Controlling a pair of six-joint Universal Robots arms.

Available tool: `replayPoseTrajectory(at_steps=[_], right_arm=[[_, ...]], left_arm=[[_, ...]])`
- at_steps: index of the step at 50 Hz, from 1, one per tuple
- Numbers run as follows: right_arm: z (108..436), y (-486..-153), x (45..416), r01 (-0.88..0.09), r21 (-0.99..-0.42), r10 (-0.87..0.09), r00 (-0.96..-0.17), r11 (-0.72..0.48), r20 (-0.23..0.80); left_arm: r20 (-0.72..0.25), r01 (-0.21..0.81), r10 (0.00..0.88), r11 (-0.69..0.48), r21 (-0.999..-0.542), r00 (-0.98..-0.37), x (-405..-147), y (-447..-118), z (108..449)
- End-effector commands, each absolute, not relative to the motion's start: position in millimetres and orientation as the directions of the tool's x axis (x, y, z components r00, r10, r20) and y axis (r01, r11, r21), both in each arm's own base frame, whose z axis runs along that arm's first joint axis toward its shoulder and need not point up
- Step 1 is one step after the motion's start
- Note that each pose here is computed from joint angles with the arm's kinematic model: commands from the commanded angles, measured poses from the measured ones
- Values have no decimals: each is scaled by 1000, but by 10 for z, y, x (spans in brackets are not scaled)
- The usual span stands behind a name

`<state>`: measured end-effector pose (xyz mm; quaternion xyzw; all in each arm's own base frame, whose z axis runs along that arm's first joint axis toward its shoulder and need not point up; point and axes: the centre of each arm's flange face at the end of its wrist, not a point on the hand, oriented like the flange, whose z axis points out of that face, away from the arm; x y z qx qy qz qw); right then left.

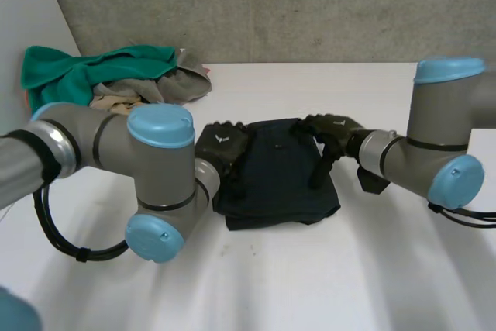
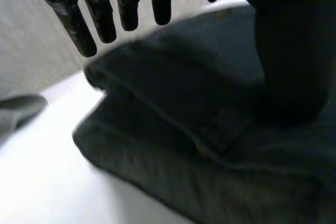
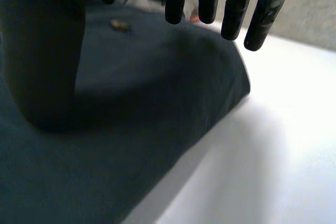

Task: Fold the laundry.

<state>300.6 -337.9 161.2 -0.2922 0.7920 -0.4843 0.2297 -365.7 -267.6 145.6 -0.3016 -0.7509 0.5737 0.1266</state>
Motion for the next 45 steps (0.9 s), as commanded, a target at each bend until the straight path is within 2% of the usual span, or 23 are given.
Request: replayPoseTrajectory(at_steps=[1,7,9,11,17,18,21,22,25,26,28,29,33,37,45], right_arm=[[1333,-3397,3039,-345,-878,-700,-714,331,17],[1345,-3404,3007,-405,-866,-691,-716,294,100],[1426,-3399,3010,-401,-874,-693,-713,276,108],[1662,-3385,2993,-386,-893,-684,-718,234,131],[2151,-3303,2922,-286,-945,-643,-756,156,123],[2278,-3266,2897,-235,-963,-626,-773,132,103],[2371,-3197,2835,-163,-978,-600,-798,127,55],[2381,-3177,2779,-130,-983,-583,-812,131,29],[2331,-3183,2645,-93,-982,-546,-837,166,-13],[2249,-3198,2541,-81,-975,-524,-851,208,-41],[2152,-3197,2449,-73,-964,-501,-863,255,-67],[2103,-3193,2413,-67,-958,-489,-868,279,-82],[1879,-3065,2329,-55,-920,-465,-874,388,-144],[1656,-2926,2363,-72,-888,-492,-851,455,-184],[1400,-2866,2502,-76,-869,-533,-815,489,-229]], left_arm=[[-235,407,612,156,-900,-755,-3629,-2713,1272],[-265,422,609,127,-898,-747,-3616,-2732,1335],[-262,413,608,120,-903,-750,-3618,-2732,1385],[-259,389,600,94,-917,-757,-3619,-2731,1555],[-260,325,585,7,-946,-768,-3582,-2665,2073],[-256,306,587,-13,-952,-768,-3565,-2629,2204],[-240,263,608,-53,-963,-757,-3520,-2549,2457],[-228,230,639,-81,-970,-735,-3489,-2473,2621],[-208,189,708,-106,-976,-675,-3454,-2330,2788],[-195,171,759,-112,-979,-621,-3431,-2224,2849],[-180,151,804,-113,-982,-566,-3404,-2125,2912],[-157,134,839,-102,-986,-520,-3359,-2049,2965],[-78,96,891,-38,-995,-448,-3257,-1966,3035],[-32,75,908,-1,-997,-418,-3232,-1946,3052],[-29,77,906,4,-997,-422,-3233,-1969,3032]])
